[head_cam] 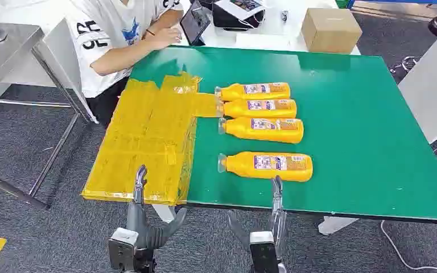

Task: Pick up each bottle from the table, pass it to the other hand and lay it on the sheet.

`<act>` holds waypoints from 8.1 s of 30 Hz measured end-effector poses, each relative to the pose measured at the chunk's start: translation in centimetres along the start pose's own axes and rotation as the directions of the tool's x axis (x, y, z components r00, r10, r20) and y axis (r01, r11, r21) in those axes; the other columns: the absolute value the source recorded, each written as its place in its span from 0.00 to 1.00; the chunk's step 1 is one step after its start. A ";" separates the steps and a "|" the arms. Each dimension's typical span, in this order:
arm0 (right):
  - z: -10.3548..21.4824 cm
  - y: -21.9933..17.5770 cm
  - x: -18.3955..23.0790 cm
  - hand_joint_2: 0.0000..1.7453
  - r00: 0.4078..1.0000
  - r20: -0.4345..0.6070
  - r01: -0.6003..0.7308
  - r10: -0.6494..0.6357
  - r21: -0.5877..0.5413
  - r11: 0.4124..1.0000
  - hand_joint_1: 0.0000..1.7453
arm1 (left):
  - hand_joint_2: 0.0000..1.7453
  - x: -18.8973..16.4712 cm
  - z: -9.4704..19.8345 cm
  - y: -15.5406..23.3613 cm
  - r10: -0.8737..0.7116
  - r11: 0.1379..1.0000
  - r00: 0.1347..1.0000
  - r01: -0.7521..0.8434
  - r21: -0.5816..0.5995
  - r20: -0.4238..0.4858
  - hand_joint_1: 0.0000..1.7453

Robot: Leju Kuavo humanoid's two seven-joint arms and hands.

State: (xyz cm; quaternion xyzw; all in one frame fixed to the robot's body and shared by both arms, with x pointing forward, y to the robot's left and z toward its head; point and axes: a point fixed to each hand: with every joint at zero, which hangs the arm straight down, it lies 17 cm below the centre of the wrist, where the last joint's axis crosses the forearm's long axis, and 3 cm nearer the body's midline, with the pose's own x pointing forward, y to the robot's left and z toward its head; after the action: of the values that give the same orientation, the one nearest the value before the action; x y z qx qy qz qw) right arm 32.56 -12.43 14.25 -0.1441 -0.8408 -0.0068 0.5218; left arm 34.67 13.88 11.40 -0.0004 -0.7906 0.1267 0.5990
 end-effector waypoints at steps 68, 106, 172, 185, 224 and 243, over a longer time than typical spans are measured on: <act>-18.4 -4.2 0.5 1.00 0.955 0.196 -0.232 0.222 0.030 0.972 0.00 | 1.00 3.3 -9.9 -4.2 -0.004 0.986 0.984 0.034 -0.164 0.177 0.00; -13.2 -2.4 -17.2 1.00 0.867 -0.031 -0.238 0.497 0.850 0.470 0.00 | 1.00 -1.0 -11.1 -3.4 -0.101 0.976 0.988 0.121 -0.181 0.119 0.00; -17.0 -3.1 1.0 1.00 0.882 0.322 -0.384 0.344 0.071 0.920 1.00 | 1.00 -3.8 -9.1 -4.4 -0.017 0.982 1.000 0.012 -0.187 -0.025 0.00; -14.6 -7.8 5.8 1.00 0.884 0.372 -0.242 0.282 -0.152 0.958 1.00 | 1.00 -0.2 -8.7 -8.4 0.400 0.856 0.899 -0.436 -0.278 -0.178 0.00; -1.4 11.2 -2.0 1.00 0.967 0.237 -0.196 0.093 0.460 0.866 1.00 | 1.00 2.3 -3.7 -13.4 0.566 0.588 0.726 -0.687 -0.427 -0.390 0.00; 2.9 15.0 -3.9 1.00 0.961 0.251 -0.247 0.113 0.604 0.758 1.00 | 1.00 -0.6 -4.1 -11.3 0.519 0.657 0.754 -0.654 -0.375 -0.404 0.00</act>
State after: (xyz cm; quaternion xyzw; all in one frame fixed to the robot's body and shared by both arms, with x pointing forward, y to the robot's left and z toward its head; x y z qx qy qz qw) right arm 35.37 1.50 7.47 -0.0417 -0.8245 0.3394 0.4509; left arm 40.40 3.66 14.10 -0.4275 -0.6656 0.1068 0.6024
